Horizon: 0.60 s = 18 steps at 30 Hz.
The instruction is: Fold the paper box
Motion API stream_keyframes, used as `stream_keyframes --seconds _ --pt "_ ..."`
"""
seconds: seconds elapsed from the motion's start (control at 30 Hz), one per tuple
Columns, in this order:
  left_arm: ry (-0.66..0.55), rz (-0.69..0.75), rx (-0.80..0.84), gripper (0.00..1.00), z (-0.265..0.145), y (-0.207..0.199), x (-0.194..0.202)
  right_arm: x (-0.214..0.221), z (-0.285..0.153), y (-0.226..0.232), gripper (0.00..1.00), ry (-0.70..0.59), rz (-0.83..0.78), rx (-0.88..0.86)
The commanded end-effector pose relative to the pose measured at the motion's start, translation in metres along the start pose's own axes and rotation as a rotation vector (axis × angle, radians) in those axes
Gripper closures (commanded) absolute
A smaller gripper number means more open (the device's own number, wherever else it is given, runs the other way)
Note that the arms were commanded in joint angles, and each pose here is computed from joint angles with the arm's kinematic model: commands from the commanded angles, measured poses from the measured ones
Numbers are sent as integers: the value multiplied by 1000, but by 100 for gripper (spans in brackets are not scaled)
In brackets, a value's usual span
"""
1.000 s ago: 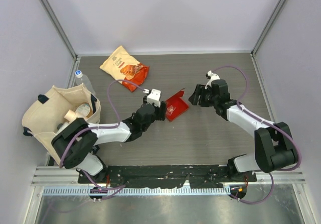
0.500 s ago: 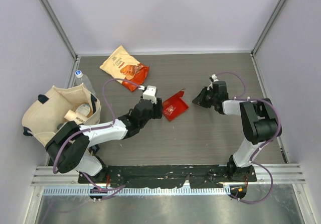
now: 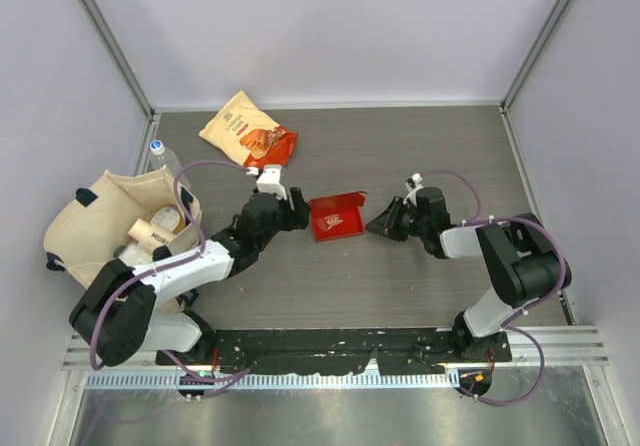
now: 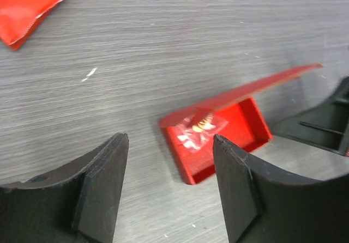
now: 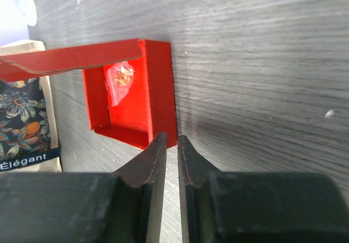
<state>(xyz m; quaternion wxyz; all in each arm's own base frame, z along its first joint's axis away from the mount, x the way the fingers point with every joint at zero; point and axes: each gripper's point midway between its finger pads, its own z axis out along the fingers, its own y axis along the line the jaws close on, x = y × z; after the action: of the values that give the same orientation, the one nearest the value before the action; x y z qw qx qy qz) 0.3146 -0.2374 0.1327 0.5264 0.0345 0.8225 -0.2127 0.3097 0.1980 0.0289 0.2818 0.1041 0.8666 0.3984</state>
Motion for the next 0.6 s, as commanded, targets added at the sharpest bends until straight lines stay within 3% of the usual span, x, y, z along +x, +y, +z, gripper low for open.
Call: stream_keyframes --seconds 0.0,0.03,0.1,0.2,0.33,0.43,0.57 --pt "6 -67 78 32 9 3 -8 -40 -16 24 73 -107 -131 -37" --pt "5 -7 99 31 10 1 -10 -53 -19 32 70 -124 -250 -34" --pt "-2 56 144 32 11 -6 -13 -51 -21 26 60 -69 -309 14" --pt "-39 178 140 35 14 0 -17 -64 -21 35 56 -71 -453 -8" --pt "-79 272 214 36 19 -6 -10 -71 -22 60 53 -193 -606 -164" --pt "-70 318 256 36 22 -9 -1 -76 -28 62 52 -274 -691 -184" --pt "-42 361 257 35 27 -2 8 -73 -25 71 51 -273 -740 -254"
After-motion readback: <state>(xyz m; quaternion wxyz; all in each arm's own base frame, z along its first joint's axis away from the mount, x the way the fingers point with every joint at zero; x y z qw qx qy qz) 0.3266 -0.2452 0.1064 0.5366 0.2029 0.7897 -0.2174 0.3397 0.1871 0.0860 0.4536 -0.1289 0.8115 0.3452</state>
